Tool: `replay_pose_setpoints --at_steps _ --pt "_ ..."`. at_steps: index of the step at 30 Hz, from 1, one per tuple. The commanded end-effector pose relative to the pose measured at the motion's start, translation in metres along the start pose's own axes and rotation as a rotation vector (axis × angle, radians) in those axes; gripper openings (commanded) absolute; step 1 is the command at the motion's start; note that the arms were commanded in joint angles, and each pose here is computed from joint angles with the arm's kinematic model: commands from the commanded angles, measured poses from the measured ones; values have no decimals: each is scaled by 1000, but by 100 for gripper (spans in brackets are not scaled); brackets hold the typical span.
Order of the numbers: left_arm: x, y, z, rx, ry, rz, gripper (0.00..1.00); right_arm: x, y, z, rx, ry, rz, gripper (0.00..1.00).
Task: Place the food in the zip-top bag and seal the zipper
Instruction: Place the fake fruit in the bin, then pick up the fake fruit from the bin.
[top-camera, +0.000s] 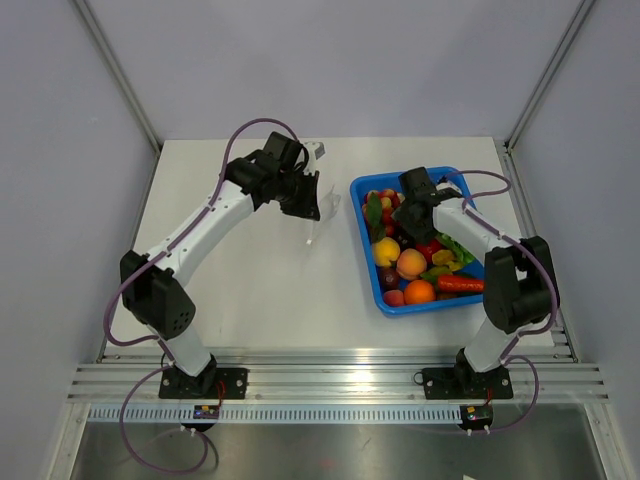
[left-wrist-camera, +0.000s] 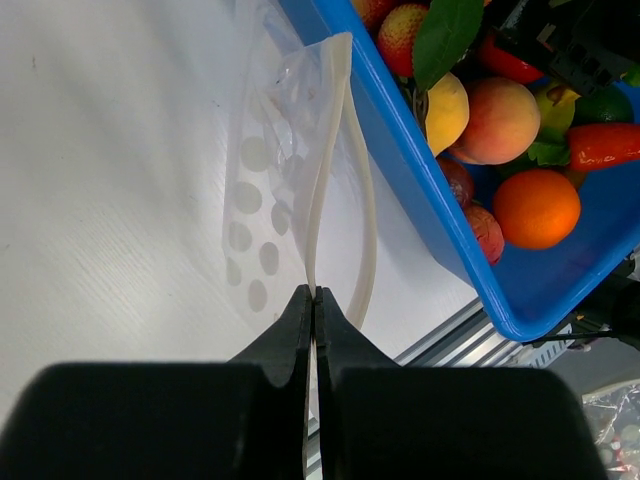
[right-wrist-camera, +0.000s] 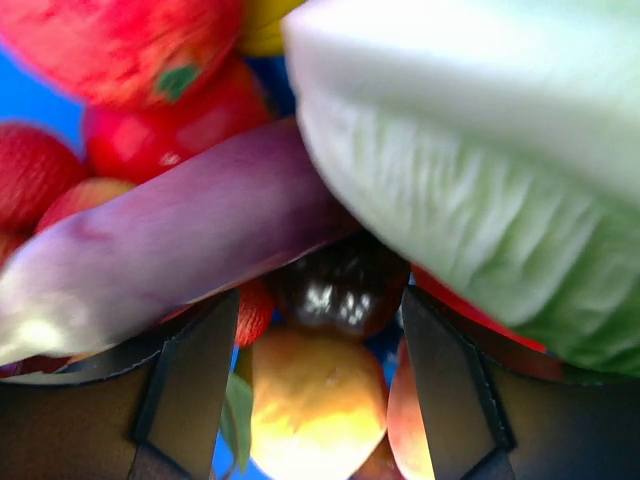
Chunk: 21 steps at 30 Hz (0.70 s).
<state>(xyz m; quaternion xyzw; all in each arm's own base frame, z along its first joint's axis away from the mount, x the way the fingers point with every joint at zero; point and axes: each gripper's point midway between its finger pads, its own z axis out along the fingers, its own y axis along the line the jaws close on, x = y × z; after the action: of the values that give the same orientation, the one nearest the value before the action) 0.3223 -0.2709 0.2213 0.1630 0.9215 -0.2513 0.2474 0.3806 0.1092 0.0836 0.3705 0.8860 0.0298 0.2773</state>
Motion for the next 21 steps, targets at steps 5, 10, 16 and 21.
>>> replay_pose_setpoints --at_steps 5,10,16,21 --pt "-11 3 -8 15 -40 29 0 6 -20 29 119 -32 93 74" --pt "-11 4 -7 15 -38 24 0 17 -18 39 104 -1 105 69" --pt "-10 5 -5 18 -37 17 0 -2 -19 16 61 -77 94 49" --pt "-13 1 -1 37 -35 -15 0 -25 -12 -28 -37 -158 68 39"
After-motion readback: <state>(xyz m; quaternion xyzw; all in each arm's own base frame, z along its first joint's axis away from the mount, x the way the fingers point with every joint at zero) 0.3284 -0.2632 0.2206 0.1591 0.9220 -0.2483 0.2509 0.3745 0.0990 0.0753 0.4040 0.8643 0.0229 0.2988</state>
